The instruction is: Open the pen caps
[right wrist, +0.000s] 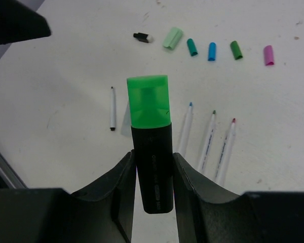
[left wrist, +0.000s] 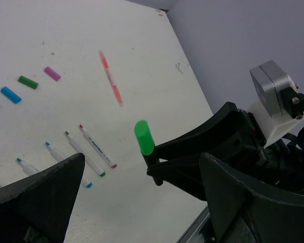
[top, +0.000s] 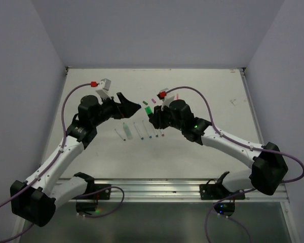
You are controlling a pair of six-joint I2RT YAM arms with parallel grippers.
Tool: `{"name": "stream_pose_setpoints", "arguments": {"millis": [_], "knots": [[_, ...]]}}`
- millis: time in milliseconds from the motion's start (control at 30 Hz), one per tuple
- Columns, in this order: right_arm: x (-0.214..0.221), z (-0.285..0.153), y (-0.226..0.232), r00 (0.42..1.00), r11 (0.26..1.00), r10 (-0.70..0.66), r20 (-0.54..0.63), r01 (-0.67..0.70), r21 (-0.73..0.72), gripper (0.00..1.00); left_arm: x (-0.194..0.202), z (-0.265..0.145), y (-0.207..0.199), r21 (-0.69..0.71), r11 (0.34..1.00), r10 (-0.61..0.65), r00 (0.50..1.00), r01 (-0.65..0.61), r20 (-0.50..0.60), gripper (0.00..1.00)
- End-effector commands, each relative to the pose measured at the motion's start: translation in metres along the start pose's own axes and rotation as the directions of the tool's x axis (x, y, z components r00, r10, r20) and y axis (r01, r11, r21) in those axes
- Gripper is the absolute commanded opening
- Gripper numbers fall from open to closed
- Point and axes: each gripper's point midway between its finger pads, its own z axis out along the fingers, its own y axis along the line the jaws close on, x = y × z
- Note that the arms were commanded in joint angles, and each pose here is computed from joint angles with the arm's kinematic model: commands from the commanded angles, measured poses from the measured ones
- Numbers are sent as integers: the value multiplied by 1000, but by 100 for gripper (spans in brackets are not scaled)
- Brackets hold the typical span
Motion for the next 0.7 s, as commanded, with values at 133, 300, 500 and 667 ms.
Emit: {"name": "stream_pose_setpoints", "arguments": {"millis": [133, 300, 500, 667], "knots": [[-14, -5, 48, 993, 991, -49, 109, 61, -117, 0, 6, 25, -18, -41, 999, -13, 999, 15, 46, 90], [-14, -5, 53, 992, 991, -49, 120, 63, -118, 0, 20, 34, -9, -131, 991, -9, 1000, 13, 29, 78], [-14, -4, 57, 990, 990, -55, 131, 71, -122, 0, 31, 45, -11, -142, 989, -25, 1000, 26, 10, 65], [-12, -2, 58, 990, 990, -55, 129, 72, -123, 0, 35, 46, -13, -142, 989, -28, 1000, 28, 2, 51]]}}
